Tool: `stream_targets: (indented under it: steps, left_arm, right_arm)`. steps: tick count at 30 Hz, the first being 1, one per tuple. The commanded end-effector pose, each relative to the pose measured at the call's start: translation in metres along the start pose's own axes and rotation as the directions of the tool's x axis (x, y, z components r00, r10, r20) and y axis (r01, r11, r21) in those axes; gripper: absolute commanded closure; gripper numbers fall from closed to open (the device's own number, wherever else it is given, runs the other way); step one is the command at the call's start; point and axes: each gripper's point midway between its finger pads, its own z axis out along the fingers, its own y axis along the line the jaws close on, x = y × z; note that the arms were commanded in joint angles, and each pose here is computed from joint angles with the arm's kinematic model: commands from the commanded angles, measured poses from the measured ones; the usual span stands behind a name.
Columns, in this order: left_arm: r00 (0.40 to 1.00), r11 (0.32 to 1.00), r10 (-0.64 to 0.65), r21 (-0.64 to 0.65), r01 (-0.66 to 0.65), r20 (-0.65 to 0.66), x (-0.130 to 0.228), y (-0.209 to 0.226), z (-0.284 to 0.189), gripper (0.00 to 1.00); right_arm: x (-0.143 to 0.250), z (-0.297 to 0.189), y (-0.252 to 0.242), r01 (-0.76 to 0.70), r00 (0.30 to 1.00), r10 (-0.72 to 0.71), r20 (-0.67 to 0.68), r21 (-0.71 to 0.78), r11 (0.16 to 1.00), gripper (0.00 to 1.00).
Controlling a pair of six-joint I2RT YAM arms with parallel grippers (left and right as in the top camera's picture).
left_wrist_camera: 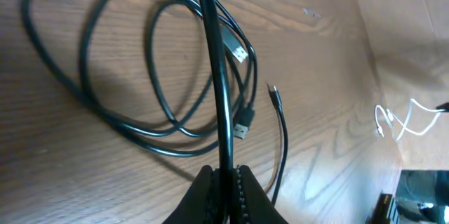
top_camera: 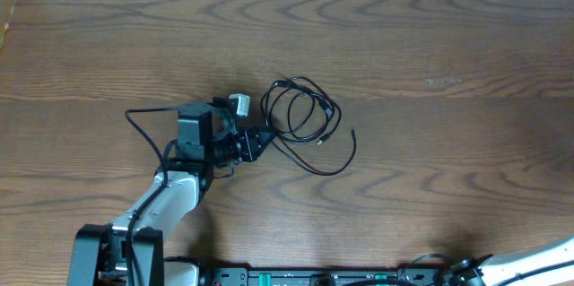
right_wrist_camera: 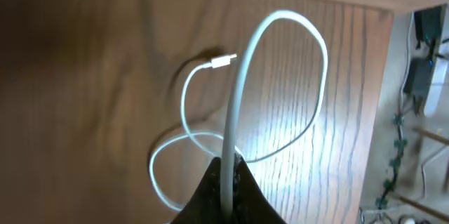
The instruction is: Untangle cables
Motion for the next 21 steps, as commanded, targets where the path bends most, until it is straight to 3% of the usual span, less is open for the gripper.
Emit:
stream_targets:
  steps: [1, 10, 14, 16, 18, 19, 21]
  left_arm:
    - [0.999, 0.998, 0.054, 0.010, -0.054, 0.000, -0.002, -0.011, 0.004, 0.92]
    - [0.997, 0.997, 0.073, -0.011, -0.073, -0.003, 0.000, -0.012, 0.009, 0.92]
    - [0.997, 0.997, 0.073, -0.014, -0.073, -0.002, 0.000, -0.012, 0.009, 0.92]
    - [0.997, 0.997, 0.073, -0.014, -0.073, -0.002, 0.000, -0.011, 0.009, 0.92]
    - [0.997, 0.997, 0.073, -0.014, -0.073, -0.002, 0.000, -0.012, 0.009, 0.92]
    - [0.997, 0.997, 0.073, -0.014, -0.073, -0.002, 0.000, -0.012, 0.009, 0.92]
    - [0.997, 0.997, 0.081, -0.014, -0.081, -0.003, 0.000, -0.012, 0.009, 0.91]
  right_arm:
    - [0.013, 0.032, -0.017, -0.045, 0.998, 0.047, -0.028, 0.060, 0.997, 0.99]
    - [0.049, 0.079, -0.016, -0.075, 0.993, 0.078, -0.083, 0.045, 0.996, 0.99]
    - [0.051, 0.083, -0.008, -0.070, 0.994, 0.070, -0.084, 0.006, 0.998, 0.86]
    - [0.050, 0.082, 0.009, -0.023, 0.996, 0.014, -0.091, -0.094, 0.995, 0.74]
    - [0.051, 0.079, 0.022, -0.010, 0.994, -0.008, -0.105, -0.173, 0.985, 0.11]
    - [0.052, 0.078, 0.025, -0.011, 0.994, -0.010, -0.110, -0.193, 0.981, 0.01]
    - [0.052, 0.069, 0.030, -0.016, 0.993, -0.011, -0.115, -0.228, 0.974, 0.01]
